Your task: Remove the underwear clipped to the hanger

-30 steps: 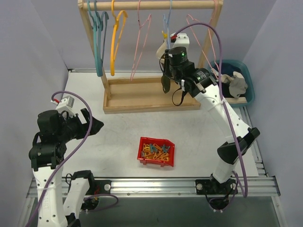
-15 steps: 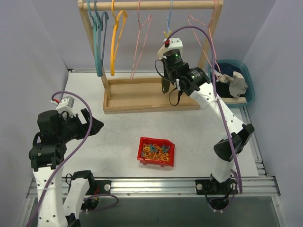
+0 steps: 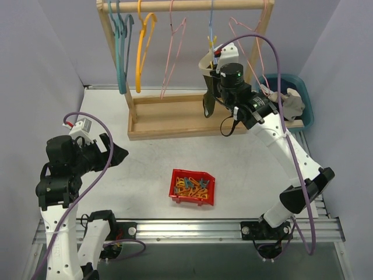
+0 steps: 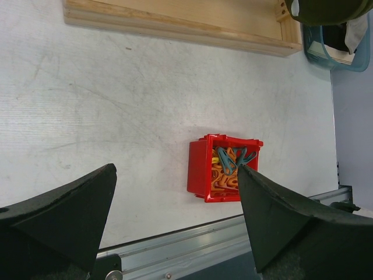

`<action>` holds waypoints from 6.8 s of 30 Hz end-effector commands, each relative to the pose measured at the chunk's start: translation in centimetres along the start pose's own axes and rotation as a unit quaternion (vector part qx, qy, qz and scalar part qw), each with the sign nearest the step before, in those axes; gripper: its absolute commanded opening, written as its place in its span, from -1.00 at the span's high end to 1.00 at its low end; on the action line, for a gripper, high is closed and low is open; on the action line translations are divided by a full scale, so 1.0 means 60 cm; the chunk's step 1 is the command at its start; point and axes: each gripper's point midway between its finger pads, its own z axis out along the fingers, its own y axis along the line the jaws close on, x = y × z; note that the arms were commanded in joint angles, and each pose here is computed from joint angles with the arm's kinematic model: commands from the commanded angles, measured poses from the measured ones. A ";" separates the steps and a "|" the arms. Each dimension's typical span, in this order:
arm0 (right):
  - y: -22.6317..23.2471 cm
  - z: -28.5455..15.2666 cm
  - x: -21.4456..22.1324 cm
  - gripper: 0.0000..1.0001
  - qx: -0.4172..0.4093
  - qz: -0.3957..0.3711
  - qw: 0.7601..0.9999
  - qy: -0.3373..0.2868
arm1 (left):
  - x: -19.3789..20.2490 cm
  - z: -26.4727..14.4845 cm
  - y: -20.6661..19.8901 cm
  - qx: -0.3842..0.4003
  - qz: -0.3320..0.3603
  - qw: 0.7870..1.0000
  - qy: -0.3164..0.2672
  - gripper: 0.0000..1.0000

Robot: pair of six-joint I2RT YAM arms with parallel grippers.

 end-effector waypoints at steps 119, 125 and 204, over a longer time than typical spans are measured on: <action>0.062 -0.295 0.329 1.00 -0.287 0.256 0.921 -0.058 | 0.184 0.150 -0.293 0.315 0.090 0.928 0.176 -0.88; 0.061 -0.290 0.337 1.00 -0.281 0.247 0.926 -0.055 | 0.199 0.188 -0.241 0.202 0.019 0.960 0.193 -0.88; 0.104 -0.298 0.338 1.00 -0.258 0.129 0.954 -0.077 | 0.229 0.378 -0.250 0.221 -0.341 0.846 0.345 -0.39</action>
